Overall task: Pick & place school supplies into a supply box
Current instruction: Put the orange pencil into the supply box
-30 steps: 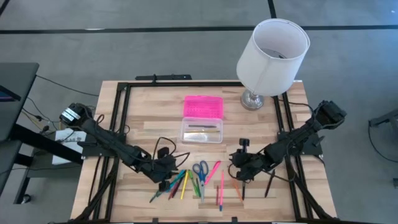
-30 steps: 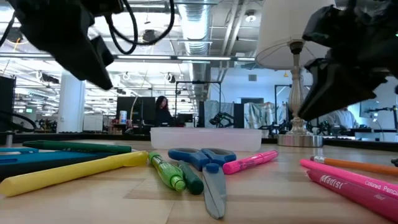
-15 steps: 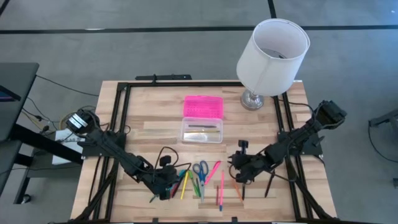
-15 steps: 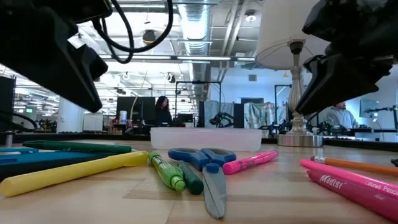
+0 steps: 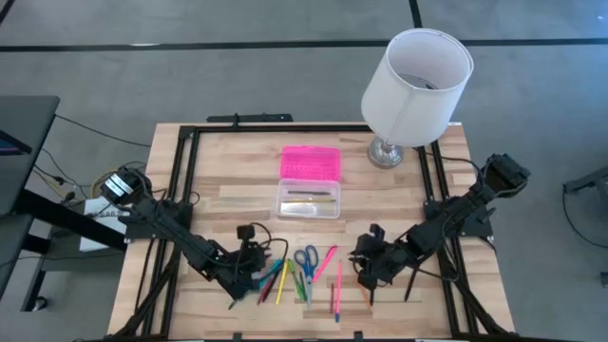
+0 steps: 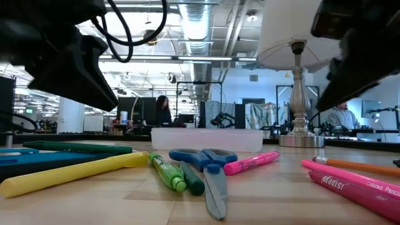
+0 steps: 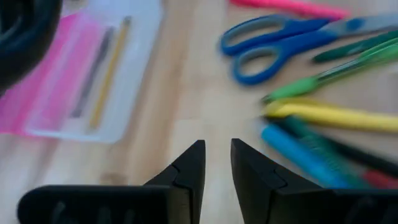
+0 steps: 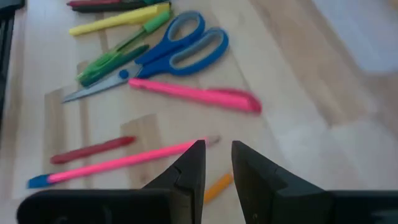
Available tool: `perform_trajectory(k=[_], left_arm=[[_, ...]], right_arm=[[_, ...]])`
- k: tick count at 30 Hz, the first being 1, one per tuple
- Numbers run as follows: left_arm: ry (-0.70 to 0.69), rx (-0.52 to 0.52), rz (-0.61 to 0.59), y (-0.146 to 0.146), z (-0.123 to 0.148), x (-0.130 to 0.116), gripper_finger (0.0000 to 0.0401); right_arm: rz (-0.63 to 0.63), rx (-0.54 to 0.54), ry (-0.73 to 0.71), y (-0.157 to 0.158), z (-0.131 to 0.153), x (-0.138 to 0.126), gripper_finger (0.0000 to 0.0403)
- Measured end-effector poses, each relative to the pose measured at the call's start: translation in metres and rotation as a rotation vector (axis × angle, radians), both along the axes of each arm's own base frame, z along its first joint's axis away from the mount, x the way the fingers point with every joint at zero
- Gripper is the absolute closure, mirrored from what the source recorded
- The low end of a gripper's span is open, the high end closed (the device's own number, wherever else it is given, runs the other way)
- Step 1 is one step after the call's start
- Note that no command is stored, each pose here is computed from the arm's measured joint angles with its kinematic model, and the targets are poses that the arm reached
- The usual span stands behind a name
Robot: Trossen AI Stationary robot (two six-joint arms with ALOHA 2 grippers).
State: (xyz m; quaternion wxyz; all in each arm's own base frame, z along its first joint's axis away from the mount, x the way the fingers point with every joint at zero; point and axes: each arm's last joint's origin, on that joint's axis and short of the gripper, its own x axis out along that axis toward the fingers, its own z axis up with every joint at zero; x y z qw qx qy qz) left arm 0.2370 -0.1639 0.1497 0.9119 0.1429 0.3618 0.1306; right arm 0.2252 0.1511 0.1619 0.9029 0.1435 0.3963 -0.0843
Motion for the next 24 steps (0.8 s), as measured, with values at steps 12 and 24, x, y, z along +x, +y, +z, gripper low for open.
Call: perform_trajectory(k=[12,24], left_arm=[[0.031,0.143,0.073,0.010,-0.003,-0.008,0.0330],[0.021,0.132,0.093,0.011,-0.003,-0.008,0.0330]], right_arm=[[0.113,-0.050,0.069,0.021,-0.012,-0.011,0.0333],[0.267,-0.068,0.212,0.044,-0.037,-0.008,0.0333]])
